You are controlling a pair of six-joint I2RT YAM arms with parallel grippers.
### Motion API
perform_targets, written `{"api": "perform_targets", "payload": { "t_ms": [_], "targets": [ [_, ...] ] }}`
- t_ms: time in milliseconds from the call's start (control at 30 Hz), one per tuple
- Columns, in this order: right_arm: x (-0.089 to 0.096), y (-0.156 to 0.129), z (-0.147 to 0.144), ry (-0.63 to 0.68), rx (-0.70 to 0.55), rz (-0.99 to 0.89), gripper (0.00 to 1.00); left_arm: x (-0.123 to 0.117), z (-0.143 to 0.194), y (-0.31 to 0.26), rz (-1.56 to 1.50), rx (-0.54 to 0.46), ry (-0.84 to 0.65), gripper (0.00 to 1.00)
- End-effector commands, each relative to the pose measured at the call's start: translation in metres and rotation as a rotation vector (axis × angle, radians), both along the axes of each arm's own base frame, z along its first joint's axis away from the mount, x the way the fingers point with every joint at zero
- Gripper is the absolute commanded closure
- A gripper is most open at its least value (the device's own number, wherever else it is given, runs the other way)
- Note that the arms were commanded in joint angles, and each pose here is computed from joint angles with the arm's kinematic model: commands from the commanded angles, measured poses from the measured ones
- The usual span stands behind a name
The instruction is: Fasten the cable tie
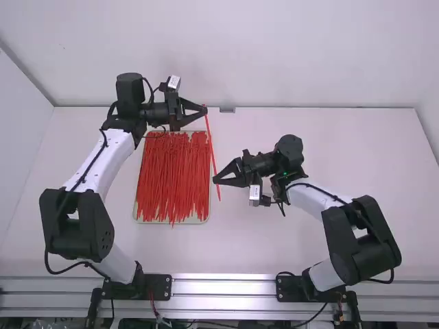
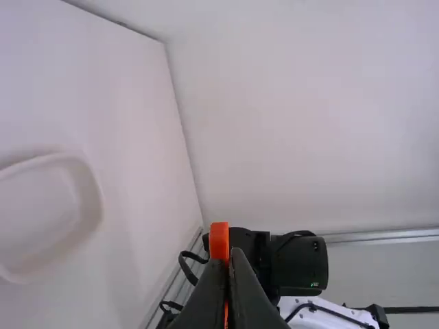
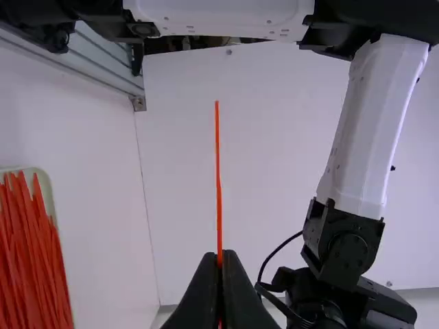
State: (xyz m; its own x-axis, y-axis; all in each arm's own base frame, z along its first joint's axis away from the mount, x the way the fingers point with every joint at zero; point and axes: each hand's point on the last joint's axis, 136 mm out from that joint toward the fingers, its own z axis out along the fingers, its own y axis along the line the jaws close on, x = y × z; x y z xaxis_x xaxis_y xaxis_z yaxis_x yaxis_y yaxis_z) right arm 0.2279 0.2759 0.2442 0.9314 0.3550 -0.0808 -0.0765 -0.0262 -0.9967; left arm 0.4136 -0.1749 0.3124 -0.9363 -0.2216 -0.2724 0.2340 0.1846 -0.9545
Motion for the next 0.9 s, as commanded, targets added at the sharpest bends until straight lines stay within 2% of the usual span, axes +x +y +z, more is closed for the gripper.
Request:
{"api": "perform_targets", "payload": {
  "t_ms": [0,767,867],
  "targets": [
    [-0.0018,-0.0003,-0.0046,0.010,-0.006,0.010,1.00,-0.0007,0.0136,0.0016,-0.012,0.003,-0.065,0.98],
    [-0.0011,0.0002,0.0002,-0.033,0.014,-0.001,1.00,-0.0015,0.0097,-0.0010,-0.015,0.018,-0.080,0.98],
    [0.0045,0.0020,0.0045,-0.012,0.017,-0.039,1.00,-0.0007,0.0093,-0.0007,-0.010,0.021,-0.080,0.98]
  ]
}}
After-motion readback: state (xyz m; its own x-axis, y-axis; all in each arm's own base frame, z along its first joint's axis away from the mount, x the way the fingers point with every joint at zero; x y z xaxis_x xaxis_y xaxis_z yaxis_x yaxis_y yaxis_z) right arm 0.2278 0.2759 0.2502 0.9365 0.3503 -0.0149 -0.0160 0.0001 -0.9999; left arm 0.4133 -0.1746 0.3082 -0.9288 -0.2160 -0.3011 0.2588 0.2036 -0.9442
